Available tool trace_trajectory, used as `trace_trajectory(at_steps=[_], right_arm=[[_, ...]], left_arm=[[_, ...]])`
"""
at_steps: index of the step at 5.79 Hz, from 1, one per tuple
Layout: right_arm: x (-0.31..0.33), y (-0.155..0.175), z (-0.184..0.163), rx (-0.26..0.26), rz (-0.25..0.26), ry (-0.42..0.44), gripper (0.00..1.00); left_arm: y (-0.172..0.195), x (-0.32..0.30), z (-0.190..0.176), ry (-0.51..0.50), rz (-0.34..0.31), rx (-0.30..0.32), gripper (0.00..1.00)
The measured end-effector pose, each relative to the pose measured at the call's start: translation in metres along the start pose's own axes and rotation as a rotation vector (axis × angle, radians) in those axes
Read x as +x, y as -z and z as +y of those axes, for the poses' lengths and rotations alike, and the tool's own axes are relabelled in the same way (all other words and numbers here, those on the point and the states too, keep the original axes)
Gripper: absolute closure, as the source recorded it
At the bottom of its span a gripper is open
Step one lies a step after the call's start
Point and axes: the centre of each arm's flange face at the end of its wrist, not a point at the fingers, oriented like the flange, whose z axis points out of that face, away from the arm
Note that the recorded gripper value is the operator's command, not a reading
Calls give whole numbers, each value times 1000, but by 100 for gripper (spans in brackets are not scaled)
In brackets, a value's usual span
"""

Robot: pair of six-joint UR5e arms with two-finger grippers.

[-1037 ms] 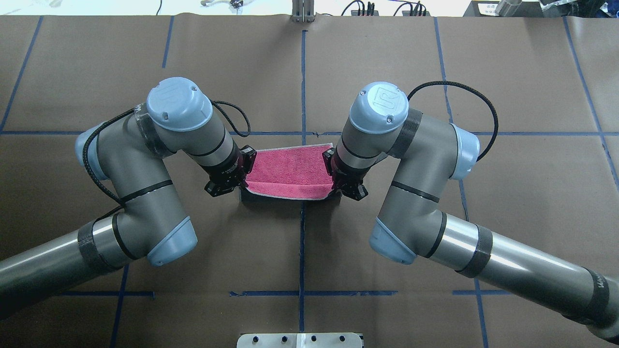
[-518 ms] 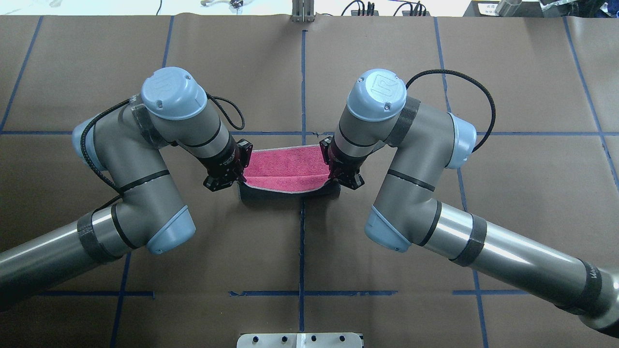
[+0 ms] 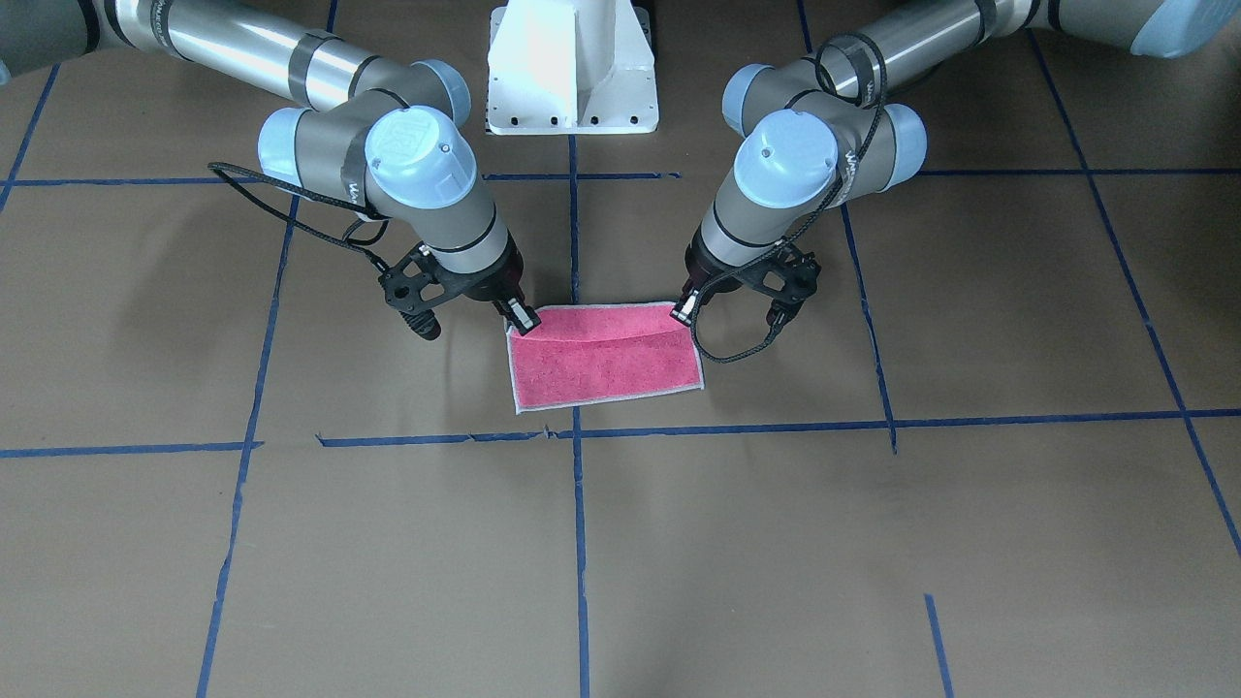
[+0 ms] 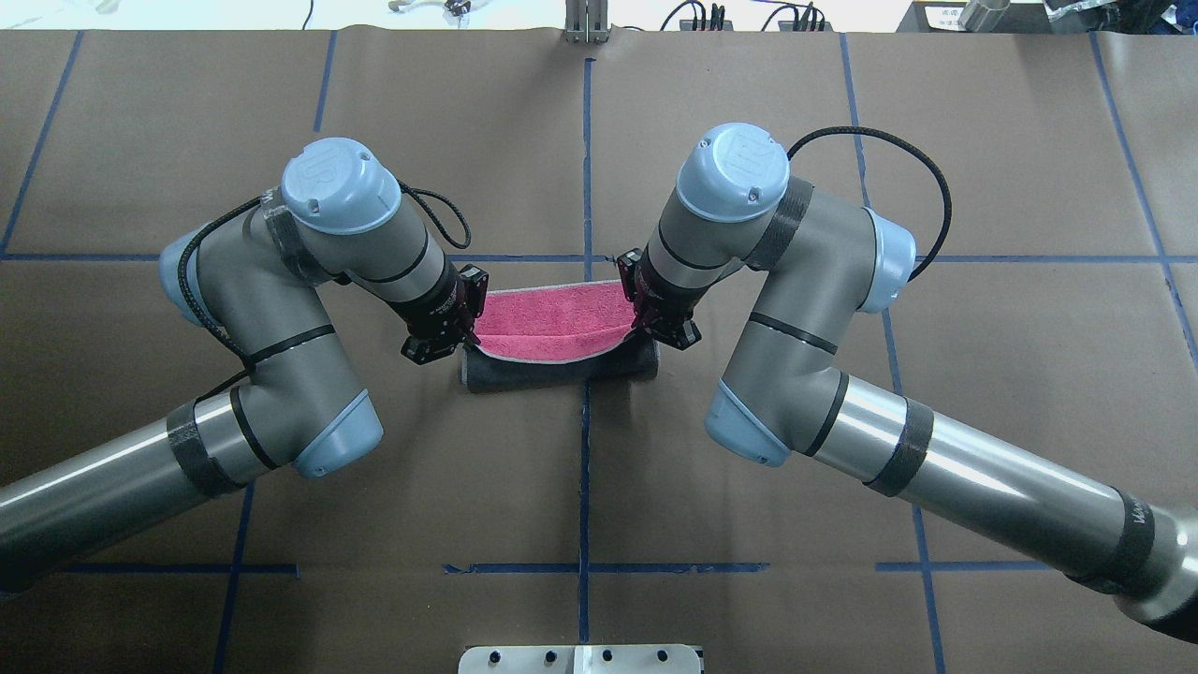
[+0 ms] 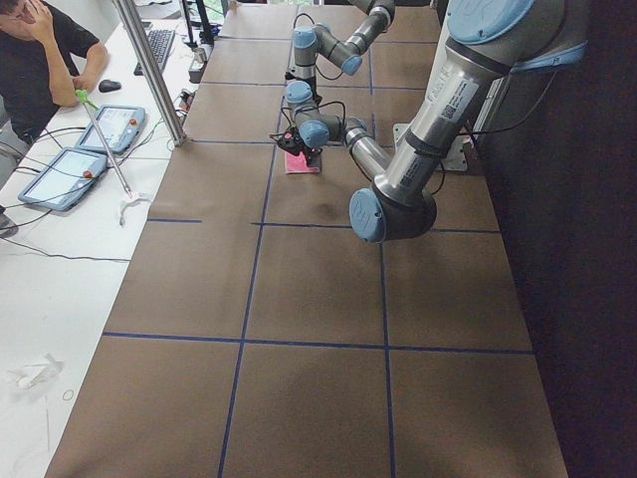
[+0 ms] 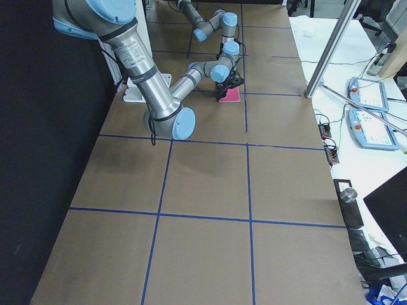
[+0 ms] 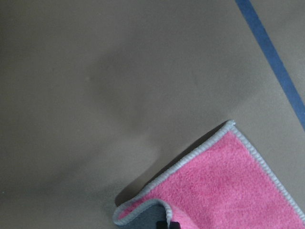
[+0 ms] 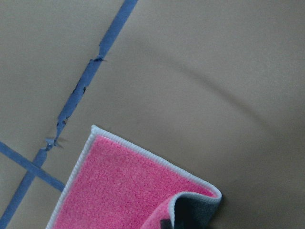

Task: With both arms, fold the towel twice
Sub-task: 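Lay the folded edge onto the far edge and open both grippers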

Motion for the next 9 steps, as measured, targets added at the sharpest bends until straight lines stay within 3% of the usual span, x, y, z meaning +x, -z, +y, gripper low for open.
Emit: trace_trajectory(at_steps=[6,7,8,9], right_arm=[[-23,-4,-14,23,3,-24,100],[-28,-6,-13,25,4,-25,91],[-33,-9,-13,20,-6,-17,51],[-37,-12,-18,10,-30,-2,1]], left_arm=[[2,11,-17,81,35,-1,100],[2,13,-19,85,38,0,83],[4,15,-19,82,46,-3,64],[7,16,-19,68,67,-11,30]])
